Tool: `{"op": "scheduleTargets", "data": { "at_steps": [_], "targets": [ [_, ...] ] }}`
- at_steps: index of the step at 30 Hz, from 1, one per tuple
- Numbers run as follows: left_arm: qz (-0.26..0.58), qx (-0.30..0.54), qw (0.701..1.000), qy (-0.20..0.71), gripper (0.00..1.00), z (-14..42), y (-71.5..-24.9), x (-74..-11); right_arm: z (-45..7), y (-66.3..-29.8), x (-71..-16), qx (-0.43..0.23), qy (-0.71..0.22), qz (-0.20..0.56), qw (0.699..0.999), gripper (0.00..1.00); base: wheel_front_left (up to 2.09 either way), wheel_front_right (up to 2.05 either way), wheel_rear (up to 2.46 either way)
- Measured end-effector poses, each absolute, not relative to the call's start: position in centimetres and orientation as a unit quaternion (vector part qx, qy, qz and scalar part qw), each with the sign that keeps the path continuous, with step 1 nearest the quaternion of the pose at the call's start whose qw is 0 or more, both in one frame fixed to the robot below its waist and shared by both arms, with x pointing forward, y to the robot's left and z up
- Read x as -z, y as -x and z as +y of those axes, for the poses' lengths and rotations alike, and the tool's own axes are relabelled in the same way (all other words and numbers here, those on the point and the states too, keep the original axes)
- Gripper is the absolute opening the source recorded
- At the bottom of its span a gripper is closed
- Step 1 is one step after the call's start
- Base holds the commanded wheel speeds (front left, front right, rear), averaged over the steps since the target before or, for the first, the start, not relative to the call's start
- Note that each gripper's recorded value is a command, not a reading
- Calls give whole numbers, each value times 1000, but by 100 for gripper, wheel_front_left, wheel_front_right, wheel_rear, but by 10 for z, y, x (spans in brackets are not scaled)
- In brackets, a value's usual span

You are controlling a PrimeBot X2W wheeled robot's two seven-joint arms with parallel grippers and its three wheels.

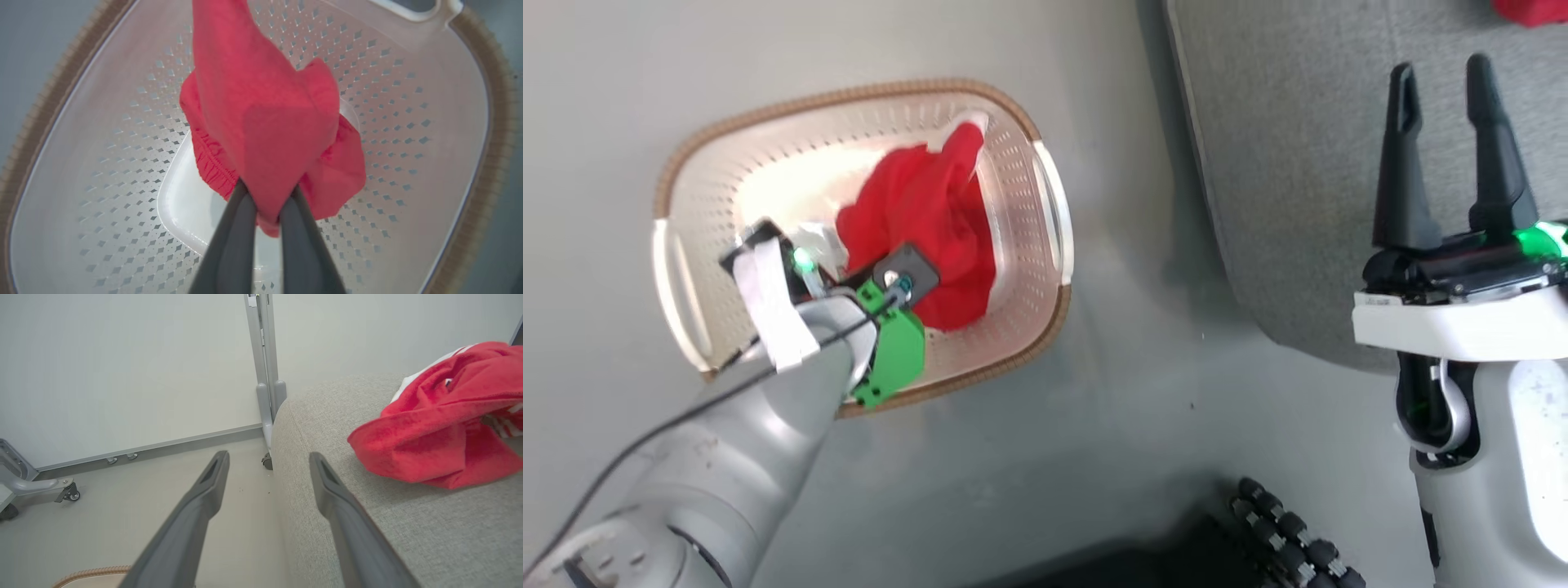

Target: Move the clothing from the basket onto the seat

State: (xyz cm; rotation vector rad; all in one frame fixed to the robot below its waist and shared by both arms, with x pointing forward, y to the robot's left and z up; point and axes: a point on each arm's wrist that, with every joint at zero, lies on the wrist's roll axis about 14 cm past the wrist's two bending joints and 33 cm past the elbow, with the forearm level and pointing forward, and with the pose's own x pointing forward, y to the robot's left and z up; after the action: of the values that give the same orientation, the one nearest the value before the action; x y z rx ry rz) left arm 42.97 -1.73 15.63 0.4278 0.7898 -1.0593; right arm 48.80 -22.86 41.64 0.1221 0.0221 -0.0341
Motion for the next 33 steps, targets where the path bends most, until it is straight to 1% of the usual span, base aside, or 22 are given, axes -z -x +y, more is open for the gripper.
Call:
{"op": "scheduleTargets", "data": {
  "at_steps": [6,12,16,19,26,33],
  "targets": [
    [356,442,804,-180,0,-1,-426,-197,-216,-476,-445,-2,-76,-8,997,100,0,0,0],
    [283,397,859,-158,0,3,-448,-261,-207,-459,-476,-15,-86,-32,996,100,0,0,0],
    [240,365,887,-149,0,17,-457,-300,-201,-446,-492,-23,-96,-46,994,100,0,0,0],
    [190,340,911,-136,0,21,-464,-339,-196,-435,-506,-28,-102,-59,993,100,0,0,0],
    [80,293,945,-122,0,37,-465,-421,-190,-409,-530,-36,-113,-82,990,100,0,0,0],
    [-31,238,967,-90,0,55,-453,-502,-181,-386,-548,-50,-118,-103,986,100,0,0,0]
  ]
}}
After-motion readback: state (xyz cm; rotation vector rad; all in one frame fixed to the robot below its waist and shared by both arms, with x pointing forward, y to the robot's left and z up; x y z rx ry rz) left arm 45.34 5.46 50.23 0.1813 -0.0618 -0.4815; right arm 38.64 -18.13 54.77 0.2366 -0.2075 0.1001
